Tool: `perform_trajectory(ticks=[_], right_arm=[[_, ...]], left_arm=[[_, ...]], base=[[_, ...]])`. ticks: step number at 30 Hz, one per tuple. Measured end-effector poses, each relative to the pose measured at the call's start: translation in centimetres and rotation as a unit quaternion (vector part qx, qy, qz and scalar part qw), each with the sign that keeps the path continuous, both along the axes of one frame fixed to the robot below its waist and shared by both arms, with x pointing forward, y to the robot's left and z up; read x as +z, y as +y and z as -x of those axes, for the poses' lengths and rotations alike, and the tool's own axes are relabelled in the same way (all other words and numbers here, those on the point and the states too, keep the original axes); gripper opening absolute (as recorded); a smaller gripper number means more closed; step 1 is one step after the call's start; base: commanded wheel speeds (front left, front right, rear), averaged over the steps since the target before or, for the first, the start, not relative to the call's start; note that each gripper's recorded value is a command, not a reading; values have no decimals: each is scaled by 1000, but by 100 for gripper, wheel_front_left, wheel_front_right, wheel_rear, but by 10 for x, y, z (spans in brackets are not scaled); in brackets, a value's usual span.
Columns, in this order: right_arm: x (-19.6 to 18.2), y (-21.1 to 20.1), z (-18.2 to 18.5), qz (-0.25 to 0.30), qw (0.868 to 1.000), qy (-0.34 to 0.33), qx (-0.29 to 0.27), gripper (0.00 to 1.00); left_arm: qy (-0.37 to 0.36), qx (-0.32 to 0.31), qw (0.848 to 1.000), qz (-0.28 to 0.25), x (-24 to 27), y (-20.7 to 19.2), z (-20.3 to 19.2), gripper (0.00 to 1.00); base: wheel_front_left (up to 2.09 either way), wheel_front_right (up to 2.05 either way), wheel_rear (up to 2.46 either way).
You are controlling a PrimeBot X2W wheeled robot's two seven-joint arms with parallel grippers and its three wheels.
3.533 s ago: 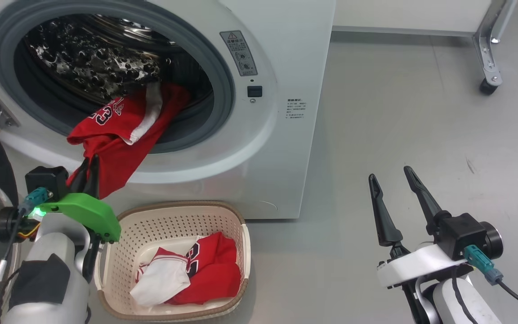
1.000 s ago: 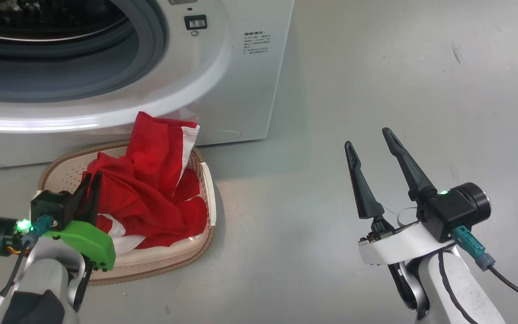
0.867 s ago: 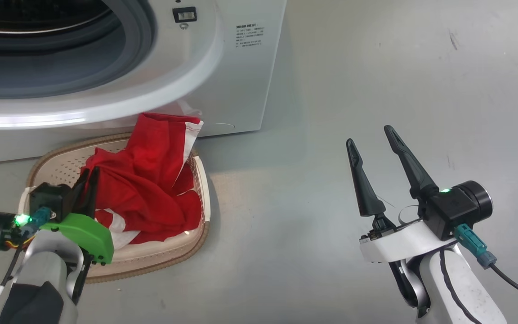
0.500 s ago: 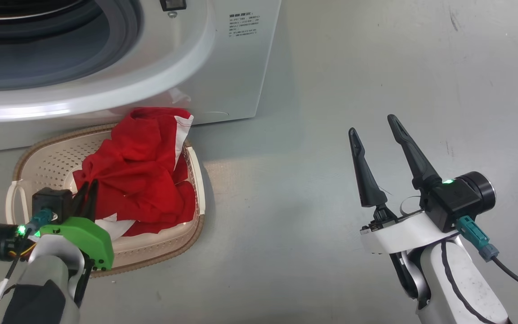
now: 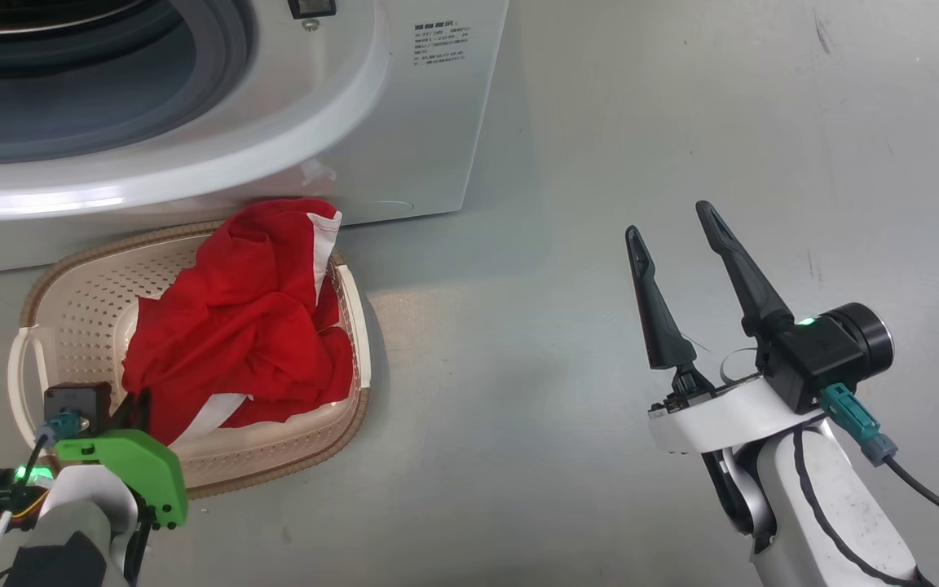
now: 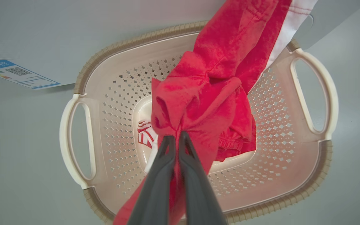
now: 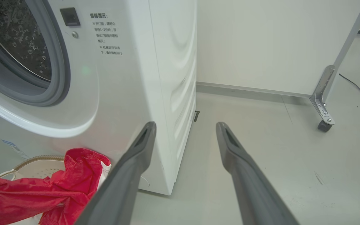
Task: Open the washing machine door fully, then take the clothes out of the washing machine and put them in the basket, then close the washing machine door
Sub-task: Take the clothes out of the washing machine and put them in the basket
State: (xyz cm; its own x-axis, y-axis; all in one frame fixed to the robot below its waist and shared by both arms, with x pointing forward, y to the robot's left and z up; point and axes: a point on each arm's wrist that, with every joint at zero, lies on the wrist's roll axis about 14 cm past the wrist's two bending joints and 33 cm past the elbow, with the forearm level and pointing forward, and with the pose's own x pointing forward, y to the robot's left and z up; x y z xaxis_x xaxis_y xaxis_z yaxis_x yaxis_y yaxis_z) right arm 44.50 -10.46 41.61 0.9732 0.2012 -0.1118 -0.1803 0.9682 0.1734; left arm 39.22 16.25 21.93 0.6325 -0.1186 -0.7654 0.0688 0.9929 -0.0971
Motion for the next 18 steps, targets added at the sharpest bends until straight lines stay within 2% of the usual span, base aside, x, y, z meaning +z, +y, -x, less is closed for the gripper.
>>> perform_trajectory(ticks=[10,18], right_arm=[[1,2,0,1,1000,0,3,100],[5,4,0,1,1000,-6,6,100]], left_arm=[[-3,19,1000,-3,3,4,-8,0],[54,65,996,-31,-9,28,21,0]], base=[[0,0,0],[0,0,0]])
